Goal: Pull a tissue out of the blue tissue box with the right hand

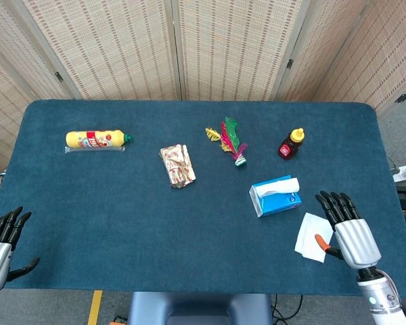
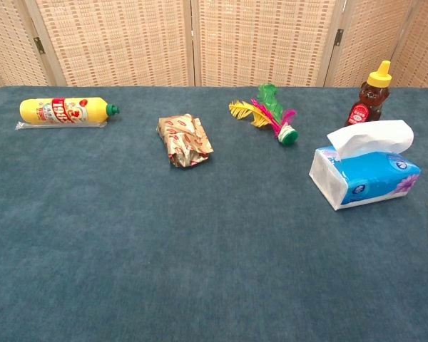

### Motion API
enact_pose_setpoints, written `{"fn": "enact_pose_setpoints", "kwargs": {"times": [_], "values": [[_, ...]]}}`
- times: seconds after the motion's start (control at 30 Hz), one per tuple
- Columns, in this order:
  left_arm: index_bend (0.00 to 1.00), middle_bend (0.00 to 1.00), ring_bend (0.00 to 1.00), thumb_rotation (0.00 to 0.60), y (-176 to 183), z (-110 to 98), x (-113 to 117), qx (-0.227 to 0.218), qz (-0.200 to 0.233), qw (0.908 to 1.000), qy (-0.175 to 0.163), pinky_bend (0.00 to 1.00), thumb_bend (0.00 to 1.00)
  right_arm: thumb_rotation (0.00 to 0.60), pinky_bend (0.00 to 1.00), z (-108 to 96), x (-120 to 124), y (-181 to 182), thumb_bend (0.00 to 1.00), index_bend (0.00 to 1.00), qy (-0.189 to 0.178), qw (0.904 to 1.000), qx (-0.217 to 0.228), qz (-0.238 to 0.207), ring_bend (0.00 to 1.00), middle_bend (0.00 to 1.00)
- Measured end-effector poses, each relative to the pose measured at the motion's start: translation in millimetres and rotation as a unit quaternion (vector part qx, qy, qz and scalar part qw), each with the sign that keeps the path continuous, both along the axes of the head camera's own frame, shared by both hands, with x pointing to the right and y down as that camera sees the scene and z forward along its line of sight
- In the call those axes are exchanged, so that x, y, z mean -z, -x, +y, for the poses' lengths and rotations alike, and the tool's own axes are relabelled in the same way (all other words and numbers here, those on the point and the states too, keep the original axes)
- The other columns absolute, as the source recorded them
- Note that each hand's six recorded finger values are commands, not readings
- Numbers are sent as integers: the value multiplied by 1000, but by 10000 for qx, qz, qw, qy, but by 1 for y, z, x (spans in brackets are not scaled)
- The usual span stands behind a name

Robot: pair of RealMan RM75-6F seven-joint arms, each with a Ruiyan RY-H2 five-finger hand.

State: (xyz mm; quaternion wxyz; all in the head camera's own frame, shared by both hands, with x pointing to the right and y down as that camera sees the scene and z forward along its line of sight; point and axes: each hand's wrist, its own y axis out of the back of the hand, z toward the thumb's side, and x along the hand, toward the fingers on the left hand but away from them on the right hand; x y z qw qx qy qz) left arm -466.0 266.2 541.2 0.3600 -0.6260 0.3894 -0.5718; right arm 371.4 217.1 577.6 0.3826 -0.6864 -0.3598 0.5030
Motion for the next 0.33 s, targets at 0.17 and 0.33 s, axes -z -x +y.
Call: {"fn": "enact_pose_setpoints", "kwargs": {"times": [0.17, 0.33], "values": [[0, 0, 0, 600, 0, 0, 1, 5, 1, 10000, -18, 137, 250, 600, 0, 0, 2, 0, 202, 0, -35, 10000, 25, -4, 0, 0], [0, 0, 0, 600, -1, 0, 1, -8, 8, 10000, -27, 137, 249, 600, 0, 1, 0, 0, 202, 0, 29, 10000, 28, 33, 0, 0]]}}
